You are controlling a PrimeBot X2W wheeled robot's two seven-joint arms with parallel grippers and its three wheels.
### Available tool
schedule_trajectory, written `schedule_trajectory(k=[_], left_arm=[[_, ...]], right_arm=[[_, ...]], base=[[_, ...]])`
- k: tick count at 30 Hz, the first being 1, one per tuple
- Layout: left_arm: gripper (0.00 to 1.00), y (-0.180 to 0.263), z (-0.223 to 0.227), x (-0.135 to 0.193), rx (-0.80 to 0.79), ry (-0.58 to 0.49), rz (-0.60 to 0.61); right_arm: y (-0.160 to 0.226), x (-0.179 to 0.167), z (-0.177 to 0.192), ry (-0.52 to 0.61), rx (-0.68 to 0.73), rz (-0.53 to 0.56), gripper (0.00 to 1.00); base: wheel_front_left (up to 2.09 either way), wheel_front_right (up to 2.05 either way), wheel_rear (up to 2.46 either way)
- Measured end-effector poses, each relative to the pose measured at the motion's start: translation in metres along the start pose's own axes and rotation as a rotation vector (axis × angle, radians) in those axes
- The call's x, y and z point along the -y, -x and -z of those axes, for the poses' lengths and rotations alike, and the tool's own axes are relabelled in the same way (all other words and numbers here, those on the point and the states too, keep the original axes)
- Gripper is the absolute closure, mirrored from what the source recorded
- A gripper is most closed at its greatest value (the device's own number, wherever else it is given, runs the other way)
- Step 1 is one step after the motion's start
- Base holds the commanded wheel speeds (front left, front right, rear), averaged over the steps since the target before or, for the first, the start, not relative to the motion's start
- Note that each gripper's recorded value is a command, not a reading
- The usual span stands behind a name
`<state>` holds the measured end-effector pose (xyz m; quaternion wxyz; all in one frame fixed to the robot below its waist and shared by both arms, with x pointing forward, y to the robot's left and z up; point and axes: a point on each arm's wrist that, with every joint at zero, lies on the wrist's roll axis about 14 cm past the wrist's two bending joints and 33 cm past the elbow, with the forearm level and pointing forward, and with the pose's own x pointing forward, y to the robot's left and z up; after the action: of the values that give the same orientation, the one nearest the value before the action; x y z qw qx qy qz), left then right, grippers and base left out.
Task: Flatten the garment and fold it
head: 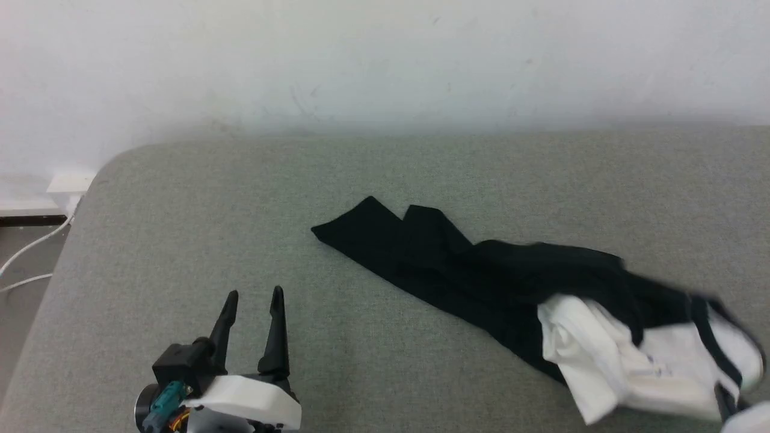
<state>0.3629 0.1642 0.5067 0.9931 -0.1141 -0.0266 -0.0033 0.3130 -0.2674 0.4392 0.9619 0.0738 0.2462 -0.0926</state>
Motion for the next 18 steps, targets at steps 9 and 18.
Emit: schedule_trajectory(k=[9, 18], left_arm=[[0.00, 0.000, 0.004, 0.000, -0.013, 0.003, -0.002], [0.00, -0.002, 0.010, 0.002, -0.029, 0.004, 0.002]], right_arm=[[0.008, 0.023, 0.028, -0.111, 0.009, 0.048, 0.00], [-0.024, -0.090, -0.044, 0.041, 0.115, -0.238, 0.00]], base=[[0.00, 0.00, 0.00], [0.00, 0.00, 0.00]])
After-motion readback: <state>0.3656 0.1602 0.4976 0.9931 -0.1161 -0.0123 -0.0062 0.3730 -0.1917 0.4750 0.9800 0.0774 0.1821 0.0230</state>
